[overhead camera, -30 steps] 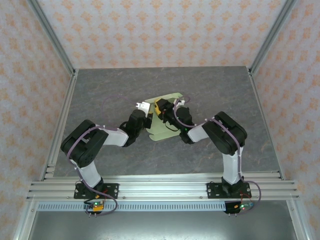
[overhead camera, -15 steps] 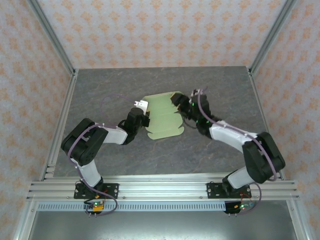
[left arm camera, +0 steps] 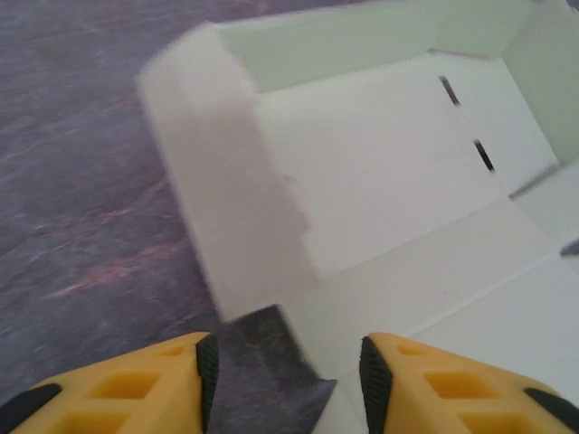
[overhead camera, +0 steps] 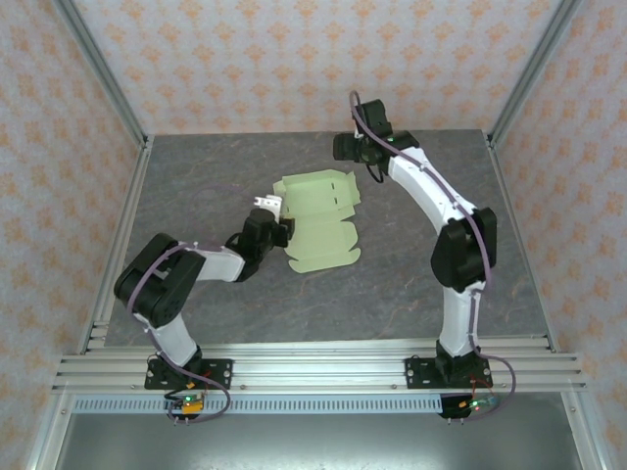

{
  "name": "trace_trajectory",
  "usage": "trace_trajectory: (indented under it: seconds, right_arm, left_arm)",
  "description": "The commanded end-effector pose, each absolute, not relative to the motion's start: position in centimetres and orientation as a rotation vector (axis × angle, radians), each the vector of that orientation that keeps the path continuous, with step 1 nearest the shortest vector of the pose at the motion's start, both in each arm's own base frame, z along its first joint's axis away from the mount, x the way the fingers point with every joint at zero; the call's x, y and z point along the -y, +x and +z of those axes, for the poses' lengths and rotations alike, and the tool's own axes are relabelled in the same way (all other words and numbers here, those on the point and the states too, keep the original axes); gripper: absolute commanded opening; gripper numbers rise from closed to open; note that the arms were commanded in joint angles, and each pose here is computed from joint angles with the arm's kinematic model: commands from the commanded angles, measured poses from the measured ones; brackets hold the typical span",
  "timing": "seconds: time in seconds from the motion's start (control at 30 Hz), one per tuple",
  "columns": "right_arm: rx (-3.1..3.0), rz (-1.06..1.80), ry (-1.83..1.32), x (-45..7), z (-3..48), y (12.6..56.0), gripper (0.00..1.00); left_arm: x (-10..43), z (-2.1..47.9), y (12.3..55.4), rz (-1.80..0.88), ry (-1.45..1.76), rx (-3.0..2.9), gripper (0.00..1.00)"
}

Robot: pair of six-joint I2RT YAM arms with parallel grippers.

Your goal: Fold the paper box

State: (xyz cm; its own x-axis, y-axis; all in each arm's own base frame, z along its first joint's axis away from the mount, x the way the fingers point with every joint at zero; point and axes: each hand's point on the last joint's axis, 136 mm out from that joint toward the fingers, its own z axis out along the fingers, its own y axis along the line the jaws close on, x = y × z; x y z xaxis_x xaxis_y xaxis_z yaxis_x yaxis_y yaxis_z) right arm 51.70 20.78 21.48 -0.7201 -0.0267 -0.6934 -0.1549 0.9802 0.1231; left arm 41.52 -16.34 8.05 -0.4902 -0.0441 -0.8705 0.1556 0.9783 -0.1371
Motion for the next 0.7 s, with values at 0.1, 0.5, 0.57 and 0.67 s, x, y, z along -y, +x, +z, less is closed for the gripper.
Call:
trace_trajectory:
  seconds: [0.1, 0.5, 0.57, 0.67]
  right_arm:
    - [-2.439, 0.141, -0.580, -20.7, 18.2, 51.2, 0.71]
    - [-2.148, 0.128, -1.363, -25.1, 11.9, 53.6, 0.68]
    - [-2.098, 0.122, -1.451, -25.7, 11.1, 53.9, 0.68]
    - [-2.031, 0.132, -1.535, -26.6, 10.5, 54.5, 0.69]
  left_arm:
    - [12.8, 12.2, 41.0, -0.375, -0.221, -2.076, 0.62]
    - [9.9, 10.9, 41.3, -0.522, -0.457, -2.222, 0.67]
    - [9.4, 10.8, 41.0, -0.500, -0.461, -2.240, 0.67]
    - [9.1, 10.6, 40.3, -0.485, -0.470, -2.261, 0.67]
